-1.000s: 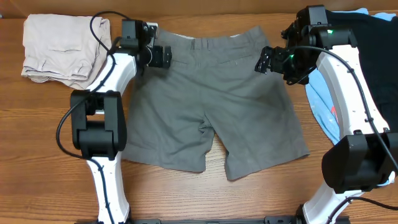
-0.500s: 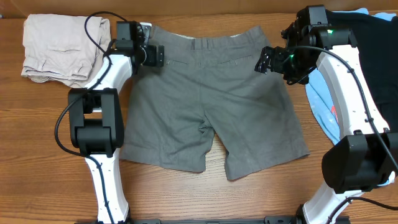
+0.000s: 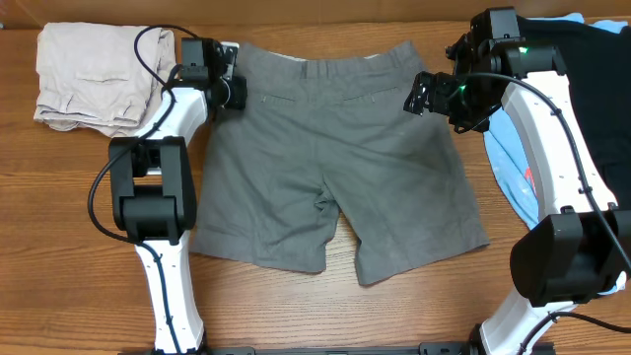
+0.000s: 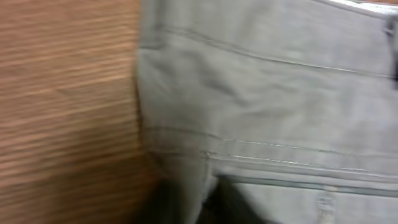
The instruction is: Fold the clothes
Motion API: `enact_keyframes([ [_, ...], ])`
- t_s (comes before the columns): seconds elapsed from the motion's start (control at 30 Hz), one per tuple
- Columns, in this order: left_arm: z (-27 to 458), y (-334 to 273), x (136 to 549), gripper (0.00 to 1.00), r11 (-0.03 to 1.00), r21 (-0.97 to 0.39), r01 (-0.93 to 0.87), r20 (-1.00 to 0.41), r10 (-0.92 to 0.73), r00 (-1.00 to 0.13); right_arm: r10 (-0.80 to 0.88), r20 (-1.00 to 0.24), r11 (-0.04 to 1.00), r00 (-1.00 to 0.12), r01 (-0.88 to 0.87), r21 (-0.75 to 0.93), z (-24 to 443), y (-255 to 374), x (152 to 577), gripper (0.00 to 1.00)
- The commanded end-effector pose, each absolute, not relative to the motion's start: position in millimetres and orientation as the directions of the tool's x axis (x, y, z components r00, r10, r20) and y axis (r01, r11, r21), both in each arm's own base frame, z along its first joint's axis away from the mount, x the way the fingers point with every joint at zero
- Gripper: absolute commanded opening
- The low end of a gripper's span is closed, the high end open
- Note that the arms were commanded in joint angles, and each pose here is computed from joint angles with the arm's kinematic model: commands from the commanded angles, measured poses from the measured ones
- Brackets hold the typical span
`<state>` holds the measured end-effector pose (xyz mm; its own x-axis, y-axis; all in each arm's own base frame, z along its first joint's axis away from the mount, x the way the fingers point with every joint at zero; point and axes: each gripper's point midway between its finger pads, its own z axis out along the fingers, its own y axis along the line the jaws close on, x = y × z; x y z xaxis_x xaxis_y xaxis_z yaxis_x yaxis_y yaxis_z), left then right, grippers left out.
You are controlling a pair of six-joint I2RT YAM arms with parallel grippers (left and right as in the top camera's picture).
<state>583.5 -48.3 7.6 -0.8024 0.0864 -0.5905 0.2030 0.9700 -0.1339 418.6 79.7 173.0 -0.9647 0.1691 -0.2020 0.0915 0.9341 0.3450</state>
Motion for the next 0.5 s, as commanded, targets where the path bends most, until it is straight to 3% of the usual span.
enact_keyframes([
  [0.0, -25.4, -34.5, 563.7, 0.04, 0.984, -0.150, 0.091, -0.482, 0.008, -0.876, 0.154, -0.248, 0.935, -0.956, 0.060, 0.350, 187.4, 82.7, 422.7, 1.00],
  [0.23, -16.1, 34.6, 494.9, 0.04, 0.968, -0.096, -0.230, -0.208, -0.246, -0.947, 0.166, -0.248, 0.931, -0.954, 0.069, 0.359, 188.3, 85.7, 424.0, 1.00],
  [0.47, -8.3, 85.0, 397.7, 0.07, 0.930, 0.003, -0.368, 0.132, -0.365, -0.922, 0.125, -0.254, 0.932, -0.959, 0.027, 0.360, 181.7, 104.3, 422.9, 1.00],
])
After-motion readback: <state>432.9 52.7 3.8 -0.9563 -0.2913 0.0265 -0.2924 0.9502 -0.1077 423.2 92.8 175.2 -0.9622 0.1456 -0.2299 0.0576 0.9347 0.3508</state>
